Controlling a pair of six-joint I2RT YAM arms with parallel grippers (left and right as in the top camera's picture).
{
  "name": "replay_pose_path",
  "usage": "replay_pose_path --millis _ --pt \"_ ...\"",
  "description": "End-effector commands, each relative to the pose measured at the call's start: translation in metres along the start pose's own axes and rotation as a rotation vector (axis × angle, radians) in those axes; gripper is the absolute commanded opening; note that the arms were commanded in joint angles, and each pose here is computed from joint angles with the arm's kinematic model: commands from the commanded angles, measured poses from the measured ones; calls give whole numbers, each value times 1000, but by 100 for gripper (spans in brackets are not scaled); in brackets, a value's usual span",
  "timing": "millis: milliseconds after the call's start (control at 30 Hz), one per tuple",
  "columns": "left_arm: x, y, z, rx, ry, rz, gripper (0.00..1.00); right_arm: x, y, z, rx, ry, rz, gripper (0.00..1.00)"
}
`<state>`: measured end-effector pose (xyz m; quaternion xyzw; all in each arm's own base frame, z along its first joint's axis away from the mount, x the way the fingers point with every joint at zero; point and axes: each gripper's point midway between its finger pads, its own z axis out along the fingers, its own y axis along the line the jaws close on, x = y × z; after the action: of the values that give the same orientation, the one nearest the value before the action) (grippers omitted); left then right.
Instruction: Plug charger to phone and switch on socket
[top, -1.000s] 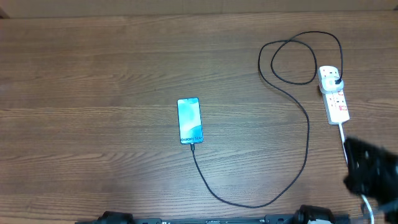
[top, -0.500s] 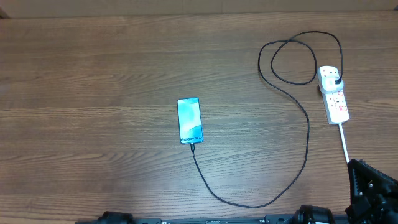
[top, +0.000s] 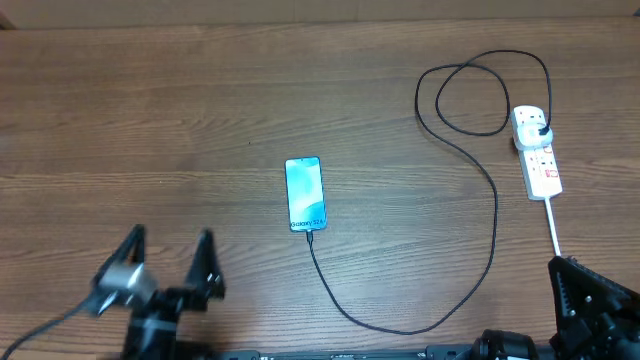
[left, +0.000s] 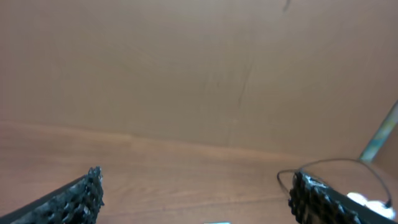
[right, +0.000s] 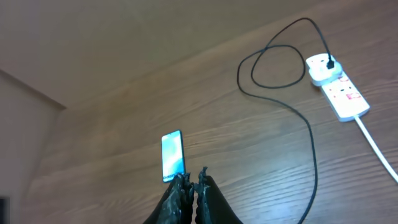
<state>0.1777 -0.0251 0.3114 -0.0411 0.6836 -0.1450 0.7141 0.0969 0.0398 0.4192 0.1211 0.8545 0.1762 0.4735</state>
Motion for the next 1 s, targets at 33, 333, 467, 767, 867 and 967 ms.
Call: replay_pose_path --millis 33,333,467,767,867,967 --pt "50 9 29 18 34 -9 99 0 3 0 -21 2 -5 8" --pt "108 25 52 13 60 -10 100 2 10 -1 -57 13 -6 7" --pt "128 30 57 10 74 -11 100 2 9 -1 -56 13 -6 7" --pt "152 35 57 3 129 -14 100 2 9 -1 -55 13 -6 11" --pt "155 36 57 -2 141 -17 100 2 9 -1 -55 13 -7 30" --pt "154 37 57 -6 140 -16 99 2 9 -1 -55 13 -6 100"
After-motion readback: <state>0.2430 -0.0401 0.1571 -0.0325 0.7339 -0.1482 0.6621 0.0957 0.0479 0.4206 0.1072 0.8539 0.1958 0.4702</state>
